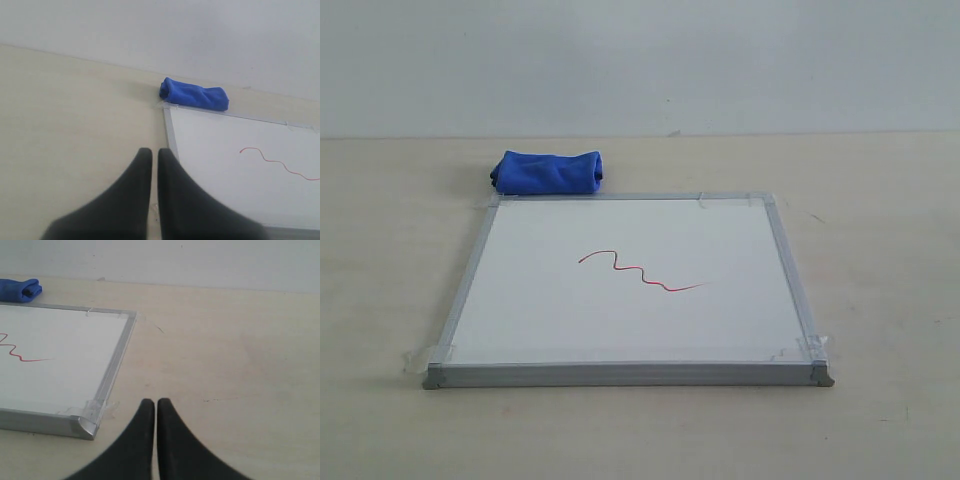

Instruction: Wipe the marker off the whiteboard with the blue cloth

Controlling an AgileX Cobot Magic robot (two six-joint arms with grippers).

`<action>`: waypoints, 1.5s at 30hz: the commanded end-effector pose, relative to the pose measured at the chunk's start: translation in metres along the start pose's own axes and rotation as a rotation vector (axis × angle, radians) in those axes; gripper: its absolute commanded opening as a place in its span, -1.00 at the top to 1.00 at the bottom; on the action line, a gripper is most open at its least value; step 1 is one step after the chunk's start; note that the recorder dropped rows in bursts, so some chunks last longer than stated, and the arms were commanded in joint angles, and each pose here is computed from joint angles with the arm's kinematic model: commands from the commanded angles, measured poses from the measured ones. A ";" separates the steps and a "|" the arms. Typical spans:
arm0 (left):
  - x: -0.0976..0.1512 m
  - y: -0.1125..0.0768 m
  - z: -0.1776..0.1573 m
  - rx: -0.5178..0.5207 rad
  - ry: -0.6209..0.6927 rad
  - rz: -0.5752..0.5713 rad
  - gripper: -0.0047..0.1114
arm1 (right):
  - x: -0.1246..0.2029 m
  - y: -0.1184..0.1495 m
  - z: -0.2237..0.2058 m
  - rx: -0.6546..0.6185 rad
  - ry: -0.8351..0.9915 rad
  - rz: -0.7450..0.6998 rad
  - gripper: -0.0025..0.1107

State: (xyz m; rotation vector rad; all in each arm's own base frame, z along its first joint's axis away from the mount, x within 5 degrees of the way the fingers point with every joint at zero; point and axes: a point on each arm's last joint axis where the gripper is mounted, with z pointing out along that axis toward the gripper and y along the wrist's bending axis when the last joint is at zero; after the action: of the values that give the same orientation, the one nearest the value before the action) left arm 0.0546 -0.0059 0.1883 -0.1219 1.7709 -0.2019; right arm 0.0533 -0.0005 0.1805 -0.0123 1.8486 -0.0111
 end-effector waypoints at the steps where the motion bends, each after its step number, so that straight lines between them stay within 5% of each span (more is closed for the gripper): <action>1: 0.001 0.000 0.000 -0.004 -0.005 0.003 0.84 | -0.001 0.000 0.000 0.002 -0.017 0.003 0.96; 8: -0.051 -0.006 -0.014 -0.015 -0.351 0.174 0.84 | -0.001 0.000 0.000 0.002 -0.017 0.003 0.96; 13: -0.134 -0.023 -0.012 -0.037 -0.334 0.345 0.84 | -0.001 0.000 0.000 0.002 -0.017 0.003 0.96; 20: -0.199 -0.033 -0.002 -0.054 -0.505 0.326 0.84 | -0.001 0.000 0.000 0.002 -0.017 0.003 0.96; 26: -0.214 -0.034 -0.005 -0.045 -0.614 0.251 0.84 | -0.001 0.000 0.000 0.002 -0.017 0.003 0.96; 36: -0.214 -0.034 -0.001 -0.047 -0.611 0.251 0.84 | -0.001 0.000 0.000 0.002 -0.017 0.003 0.96; 45: -0.212 -0.028 0.108 -0.070 -0.360 0.335 0.84 | -0.001 0.000 0.000 0.002 -0.017 0.003 0.96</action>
State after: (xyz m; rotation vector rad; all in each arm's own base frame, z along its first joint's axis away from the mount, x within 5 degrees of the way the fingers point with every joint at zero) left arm 0.1651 0.0011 0.3843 0.0418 1.3312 0.0932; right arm 0.0533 -0.0005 0.1805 -0.0093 1.8486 -0.0077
